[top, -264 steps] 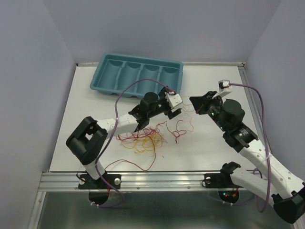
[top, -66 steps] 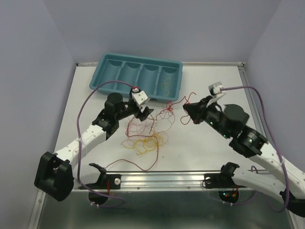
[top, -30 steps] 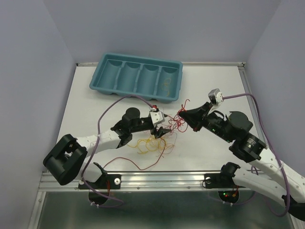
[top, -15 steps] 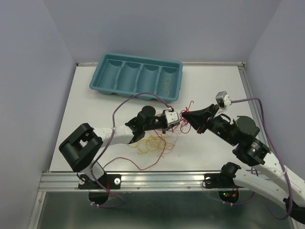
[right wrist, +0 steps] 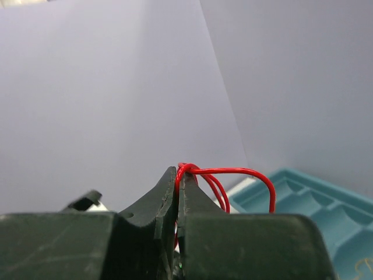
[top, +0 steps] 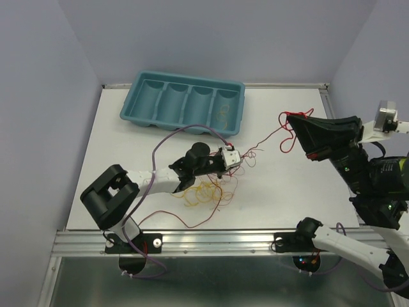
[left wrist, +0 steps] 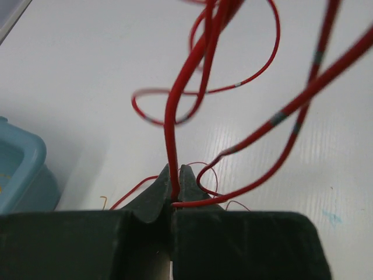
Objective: Untangle the cables
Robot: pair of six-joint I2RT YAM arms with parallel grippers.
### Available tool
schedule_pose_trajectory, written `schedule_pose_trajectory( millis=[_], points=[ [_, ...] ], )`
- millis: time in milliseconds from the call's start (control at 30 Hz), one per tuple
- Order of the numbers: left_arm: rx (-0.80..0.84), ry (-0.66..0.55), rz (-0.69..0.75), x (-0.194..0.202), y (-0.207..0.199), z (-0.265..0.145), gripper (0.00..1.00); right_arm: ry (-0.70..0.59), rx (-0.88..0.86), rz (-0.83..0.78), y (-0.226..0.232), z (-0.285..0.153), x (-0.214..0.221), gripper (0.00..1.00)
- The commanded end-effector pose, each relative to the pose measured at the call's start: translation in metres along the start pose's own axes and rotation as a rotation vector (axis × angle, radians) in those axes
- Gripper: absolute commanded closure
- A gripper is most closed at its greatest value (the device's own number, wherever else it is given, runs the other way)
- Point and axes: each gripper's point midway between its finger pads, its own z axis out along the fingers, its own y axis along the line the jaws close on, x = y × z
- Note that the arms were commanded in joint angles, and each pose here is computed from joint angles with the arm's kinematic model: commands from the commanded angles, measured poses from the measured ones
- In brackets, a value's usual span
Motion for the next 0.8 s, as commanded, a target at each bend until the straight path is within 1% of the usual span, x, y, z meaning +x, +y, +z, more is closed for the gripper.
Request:
schedule_pose_trajectory(
  millis=[0, 33, 133, 200, 233, 267, 367, 400, 467, 500, 567, 600, 633, 667, 700, 733, 767],
  points=[
    [-0.033, 0.002, 0.031, 0.001, 0.009, 0.002, 1.0, -0.207, -0.056, 0.011, 0.028, 0.008, -0.084, 0.99],
    [-0.034, 0.005, 0.032, 0.002, 0.01, 0.002, 1.0, -0.234, -0.062, 0.013, 0.033, 0.008, -0.098, 0.99],
    [-0.044, 0.006, 0.037, 0.0, 0.011, 0.0, 1.0, -0.23, -0.065, 0.016, 0.034, 0.016, -0.099, 0.99],
    [-0.048, 0.013, 0.048, 0.003, 0.011, -0.001, 1.0, -0.26, -0.058, 0.003, 0.035, 0.015, -0.112, 0.99],
    [-0.053, 0.03, 0.046, 0.01, 0.012, 0.001, 1.0, -0.295, -0.023, -0.003, 0.031, 0.014, -0.123, 0.99],
    [-0.058, 0.044, 0.046, 0.015, 0.013, 0.001, 1.0, -0.352, -0.019, 0.0, 0.035, 0.009, -0.146, 0.99],
    [-0.069, 0.082, 0.036, 0.027, 0.016, 0.007, 1.0, -0.421, -0.016, -0.004, 0.041, 0.009, -0.178, 0.99],
    [-0.072, 0.086, 0.031, 0.026, 0.017, 0.008, 1.0, -0.459, -0.034, 0.009, 0.049, 0.003, -0.196, 0.99],
    [-0.07, 0.062, 0.032, 0.014, 0.018, 0.005, 0.95, -0.453, -0.05, 0.026, 0.052, 0.009, -0.196, 0.99],
    [-0.077, 0.031, 0.039, 0.0, 0.019, -0.001, 0.93, -0.431, -0.05, 0.039, 0.051, 0.011, -0.188, 0.99],
    [-0.073, -0.008, 0.05, -0.016, 0.017, -0.009, 0.88, -0.407, -0.039, 0.048, 0.046, 0.01, -0.175, 0.99],
    [-0.073, -0.018, 0.053, -0.022, 0.016, -0.014, 0.84, -0.393, -0.023, 0.053, 0.041, 0.01, -0.167, 0.99],
    [-0.075, -0.048, 0.074, -0.037, 0.016, -0.023, 0.76, -0.356, 0.02, 0.051, 0.028, 0.014, -0.145, 0.99],
    [-0.07, -0.056, 0.084, -0.041, 0.014, -0.028, 0.71, -0.357, 0.039, 0.049, 0.023, 0.009, -0.142, 0.99],
    [-0.056, -0.051, 0.089, -0.04, 0.009, -0.033, 0.69, -0.349, 0.063, 0.038, 0.017, 0.009, -0.136, 1.0],
    [-0.063, -0.08, 0.11, -0.052, 0.009, -0.043, 0.62, -0.348, 0.102, 0.037, 0.008, 0.008, -0.131, 0.99],
    [-0.07, -0.087, 0.126, -0.055, 0.008, -0.048, 0.58, -0.325, 0.126, 0.031, 0.001, 0.01, -0.118, 0.99]
  ],
)
